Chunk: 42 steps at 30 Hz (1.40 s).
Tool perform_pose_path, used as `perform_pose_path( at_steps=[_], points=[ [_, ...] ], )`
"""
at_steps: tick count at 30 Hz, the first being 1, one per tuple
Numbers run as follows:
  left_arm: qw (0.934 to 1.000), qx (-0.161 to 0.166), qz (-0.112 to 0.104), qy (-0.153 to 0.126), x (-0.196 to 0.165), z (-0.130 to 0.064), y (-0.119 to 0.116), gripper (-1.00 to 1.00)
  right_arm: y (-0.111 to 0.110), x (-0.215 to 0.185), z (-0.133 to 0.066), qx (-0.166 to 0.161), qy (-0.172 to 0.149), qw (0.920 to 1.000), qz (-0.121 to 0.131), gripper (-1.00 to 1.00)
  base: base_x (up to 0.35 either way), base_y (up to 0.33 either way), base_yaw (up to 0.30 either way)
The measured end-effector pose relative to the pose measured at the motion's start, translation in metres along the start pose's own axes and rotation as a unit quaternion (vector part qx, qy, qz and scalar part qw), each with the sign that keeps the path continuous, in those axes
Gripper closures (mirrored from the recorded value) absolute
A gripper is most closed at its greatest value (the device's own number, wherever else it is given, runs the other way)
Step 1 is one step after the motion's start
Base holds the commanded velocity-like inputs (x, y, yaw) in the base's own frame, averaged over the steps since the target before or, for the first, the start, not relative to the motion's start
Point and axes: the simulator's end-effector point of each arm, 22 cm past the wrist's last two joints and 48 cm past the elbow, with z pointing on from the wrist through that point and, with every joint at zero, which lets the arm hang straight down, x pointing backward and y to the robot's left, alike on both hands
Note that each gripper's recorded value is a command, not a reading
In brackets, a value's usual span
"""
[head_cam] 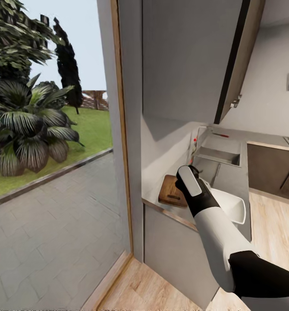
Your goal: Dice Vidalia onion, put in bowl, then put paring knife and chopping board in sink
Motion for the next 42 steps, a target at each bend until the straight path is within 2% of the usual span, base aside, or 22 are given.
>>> perform_pose_path(
  at_steps=[26,38,42],
  points=[
    [1.0000,0.000,0.001,0.008,0.006,0.000,0.000,-1.00,-0.001,0.007,0.009,0.007,0.005,0.9999,-0.006,-1.00,0.053,0.011,0.000],
    [1.0000,0.000,0.001,0.008,0.006,0.000,0.000,-1.00,0.002,0.014,0.010,0.001,0.021,0.9998,-0.002,-1.00,0.039,0.020,0.000],
    [1.0000,0.000,0.000,0.008,0.006,0.000,0.000,-1.00,-0.003,0.018,0.013,0.011,0.025,0.9996,-0.005,-1.00,0.189,0.112,0.000]
  ],
)
